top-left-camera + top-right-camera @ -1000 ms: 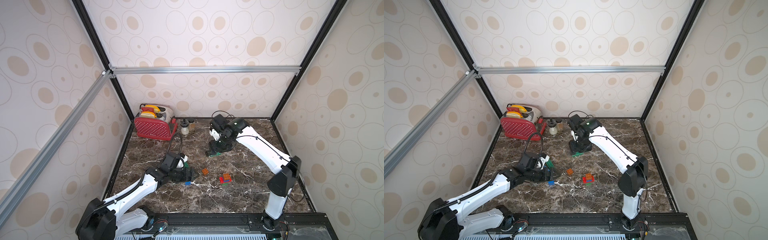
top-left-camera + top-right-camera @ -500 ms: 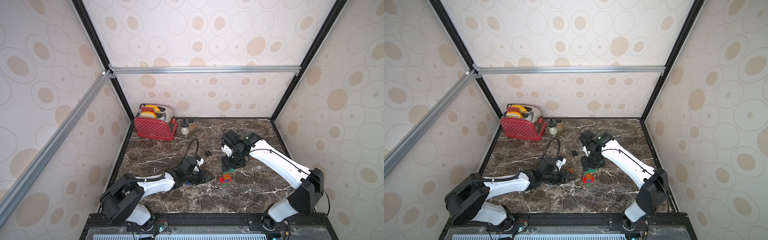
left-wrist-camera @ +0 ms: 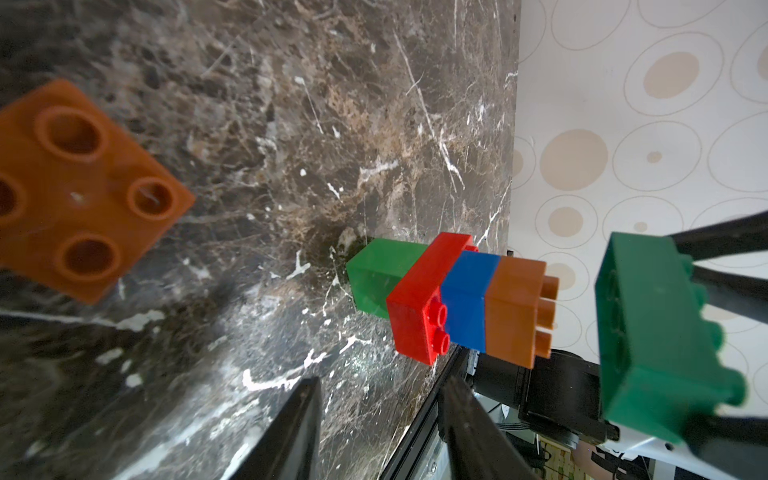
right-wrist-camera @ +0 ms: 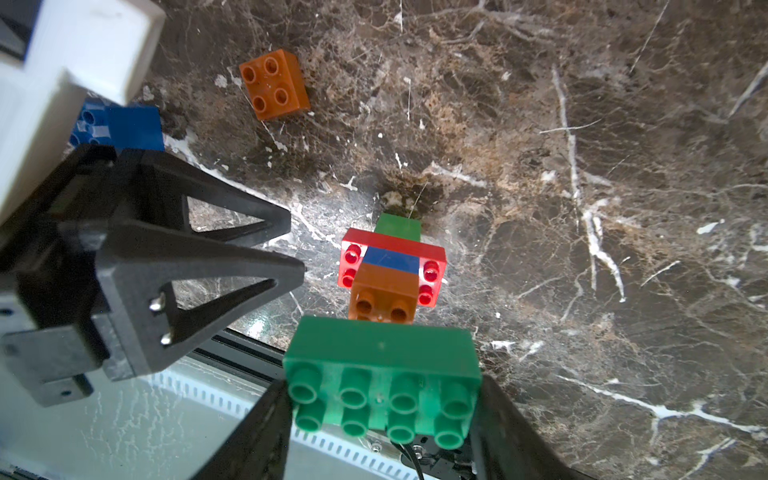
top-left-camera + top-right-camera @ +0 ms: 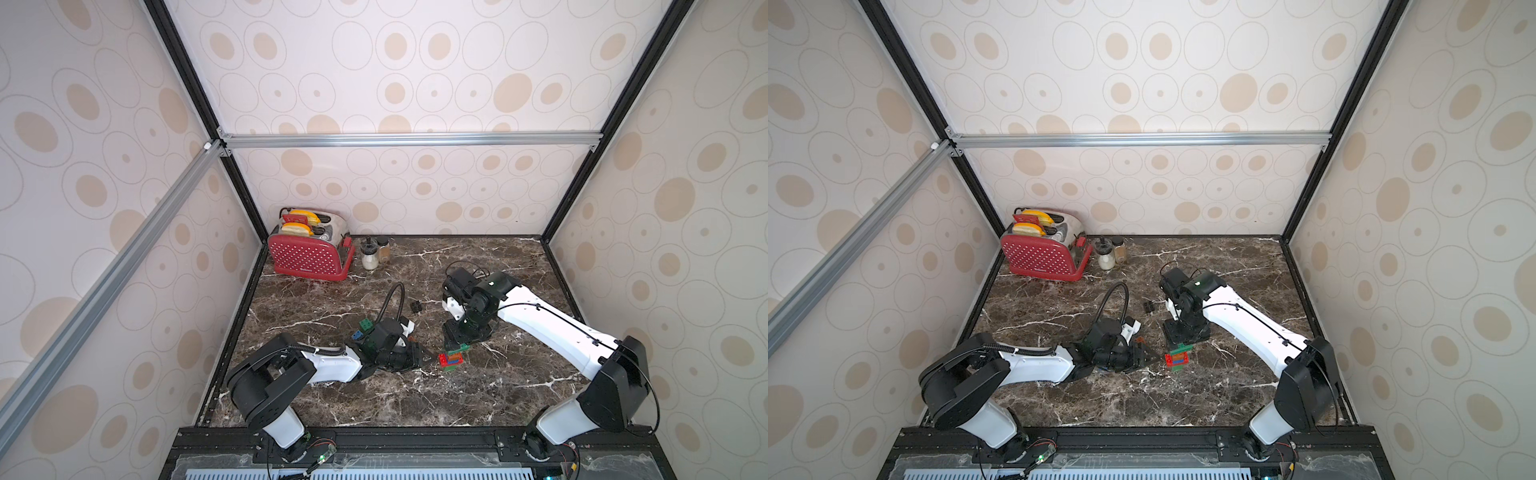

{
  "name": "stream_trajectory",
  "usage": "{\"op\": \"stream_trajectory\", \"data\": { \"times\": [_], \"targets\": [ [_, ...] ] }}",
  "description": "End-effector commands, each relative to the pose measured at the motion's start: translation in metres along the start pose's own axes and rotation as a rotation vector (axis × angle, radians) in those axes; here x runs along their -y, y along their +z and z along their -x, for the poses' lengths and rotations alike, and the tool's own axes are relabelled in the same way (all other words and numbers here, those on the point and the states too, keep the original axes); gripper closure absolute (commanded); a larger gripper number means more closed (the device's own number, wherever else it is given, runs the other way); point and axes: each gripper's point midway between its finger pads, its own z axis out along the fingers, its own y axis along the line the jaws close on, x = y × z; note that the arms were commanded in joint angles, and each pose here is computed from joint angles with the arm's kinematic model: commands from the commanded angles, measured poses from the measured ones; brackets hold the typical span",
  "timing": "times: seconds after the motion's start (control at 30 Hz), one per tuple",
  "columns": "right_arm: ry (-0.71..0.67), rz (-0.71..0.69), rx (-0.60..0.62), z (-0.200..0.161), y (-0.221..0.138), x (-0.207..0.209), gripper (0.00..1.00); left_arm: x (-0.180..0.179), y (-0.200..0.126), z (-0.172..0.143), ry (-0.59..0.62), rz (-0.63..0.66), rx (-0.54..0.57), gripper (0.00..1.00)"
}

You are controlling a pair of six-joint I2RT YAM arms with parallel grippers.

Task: Assemble the letter f with lego
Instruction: Assemble the lego brick with the lego brick.

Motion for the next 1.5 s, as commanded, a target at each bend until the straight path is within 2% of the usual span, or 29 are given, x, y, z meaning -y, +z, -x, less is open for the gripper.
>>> {"op": "stream_trajectory", "data": {
  "times": [0.0, 0.53, 1.47],
  "targets": [
    [-0.014, -0.012, -0.014, -0.004, 0.004, 0.003, 0.38, 0.016, 0.007, 0.008, 0.003, -0.048, 0.024, 0.51],
    [0.032, -0.045, -0.026, -0.006, 0.012, 0.014, 0.40, 0.026, 0.016, 0.014, 0.022, -0.074, 0.010, 0.53],
    [0.091, -0.047, -0.043, -0.008, 0.023, 0.016, 0.41, 0.015, 0.024, 0.009, 0.009, -0.065, -0.015, 0.55]
  ]
}}
